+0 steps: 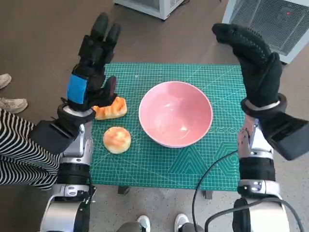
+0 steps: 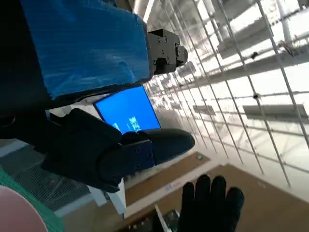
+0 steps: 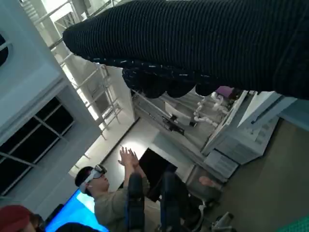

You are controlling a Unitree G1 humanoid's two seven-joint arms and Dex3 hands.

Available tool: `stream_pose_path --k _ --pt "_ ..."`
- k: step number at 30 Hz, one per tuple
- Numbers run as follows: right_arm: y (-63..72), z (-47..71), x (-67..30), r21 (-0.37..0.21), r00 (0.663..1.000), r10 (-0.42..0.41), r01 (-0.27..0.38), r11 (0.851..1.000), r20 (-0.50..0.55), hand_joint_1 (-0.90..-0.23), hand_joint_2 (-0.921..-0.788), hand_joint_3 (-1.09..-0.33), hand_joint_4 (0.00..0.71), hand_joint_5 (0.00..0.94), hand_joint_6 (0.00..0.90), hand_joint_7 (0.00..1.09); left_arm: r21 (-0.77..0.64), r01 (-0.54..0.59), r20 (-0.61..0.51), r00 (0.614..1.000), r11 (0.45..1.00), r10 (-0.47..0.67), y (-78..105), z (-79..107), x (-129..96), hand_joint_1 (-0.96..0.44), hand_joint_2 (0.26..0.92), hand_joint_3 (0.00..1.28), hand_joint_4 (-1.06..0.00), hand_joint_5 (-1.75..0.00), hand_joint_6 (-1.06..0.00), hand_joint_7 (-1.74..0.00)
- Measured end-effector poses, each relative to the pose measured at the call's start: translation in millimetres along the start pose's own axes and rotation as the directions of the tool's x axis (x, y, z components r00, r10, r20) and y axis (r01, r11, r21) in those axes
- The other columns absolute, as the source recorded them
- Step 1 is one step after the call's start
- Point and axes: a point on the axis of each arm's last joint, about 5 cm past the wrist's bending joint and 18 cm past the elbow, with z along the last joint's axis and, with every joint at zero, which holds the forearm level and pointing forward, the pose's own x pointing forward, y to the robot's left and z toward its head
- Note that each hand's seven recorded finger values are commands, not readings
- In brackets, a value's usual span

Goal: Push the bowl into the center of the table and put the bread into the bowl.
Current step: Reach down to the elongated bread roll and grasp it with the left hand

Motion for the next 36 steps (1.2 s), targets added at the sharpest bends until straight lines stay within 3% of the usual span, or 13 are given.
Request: stream_pose_path --k 9,12,13,14,17,22,24,30,36 --pt "0.0 3.2 -2.5 -0.013 1.0 0.006 -0.006 1.0 0.005 -0.81 -0.921 -0.715 0.156 0.014 -0.001 0.55 0.075 0.044 -0.029 0.999 0.996 -0.041 17.6 1.0 -1.0 -0.82 0.921 0.47 -0.15 0.0 -0.11 -0.15" --pt "-0.5 3.6 -3.4 -0.018 1.0 0.005 -0.005 1.0 0.001 -0.815 -0.921 -0.709 0.158 0.014 -0.001 0.56 0.151 0.061 -0.094 0.994 0.987 -0.047 30.5 4.3 -1.5 -0.82 0.921 0.33 -0.16 0.0 -0.15 -0.17" --pt "-5.5 5.9 -4.8 -0.048 1.0 0.014 -0.014 0.999 -0.007 -0.816 -0.921 -0.708 0.159 0.014 -0.001 0.56 0.247 0.041 -0.173 0.985 0.968 0.002 54.8 12.3 -3.8 -0.69 0.887 0.2 -0.11 0.0 -0.14 -0.15" --pt "-5.3 5.8 -4.6 -0.048 1.0 0.012 -0.012 0.999 -0.007 -0.816 -0.921 -0.707 0.159 0.014 -0.001 0.56 0.268 0.065 -0.217 0.976 0.961 -0.005 56.7 12.0 -3.0 -0.66 0.882 0.17 -0.1 0.0 -0.14 -0.15" --pt "-3.8 5.6 -4.0 -0.051 1.0 0.017 -0.017 0.999 -0.007 -0.814 -0.921 -0.716 0.154 0.01 -0.001 0.55 0.364 0.173 -0.374 0.927 0.915 -0.026 68.8 13.5 1.3 -0.47 0.81 0.06 -0.05 0.0 -0.14 -0.13" --pt "-4.2 4.7 -5.7 -0.061 1.0 -0.003 0.002 0.998 -0.011 -0.809 -0.921 -0.735 0.149 0.007 -0.001 0.54 0.487 0.372 -0.619 0.786 0.79 0.011 87.5 13.2 6.4 -0.23 0.731 0.01 -0.04 0.0 -0.15 -0.12" --pt "-4.8 4.3 -6.9 -0.064 1.0 -0.012 0.012 0.998 -0.015 -0.805 -0.921 -0.741 0.148 0.006 -0.001 0.54 0.504 0.41 -0.663 0.748 0.76 0.035 91.7 11.7 5.9 -0.16 0.716 0.01 -0.05 -0.01 -0.16 -0.11" --pt "-5.0 3.9 -7.8 -0.066 0.999 -0.031 0.03 0.997 -0.017 -0.799 -0.921 -0.745 0.147 0.006 -0.001 0.54 0.508 0.501 -0.731 0.681 0.701 0.043 91.5 4.8 6.3 -0.07 0.707 0.0 -0.07 -0.01 -0.19 -0.09" --pt "-3.3 3.6 -7.4 -0.062 0.999 -0.039 0.037 0.997 -0.019 -0.8 -0.921 -0.742 0.15 0.006 -0.001 0.57 0.484 0.546 -0.777 0.627 0.684 0.05 90.5 -1.3 6.7 -0.05 0.707 0.0 -0.08 -0.01 -0.2 -0.08"
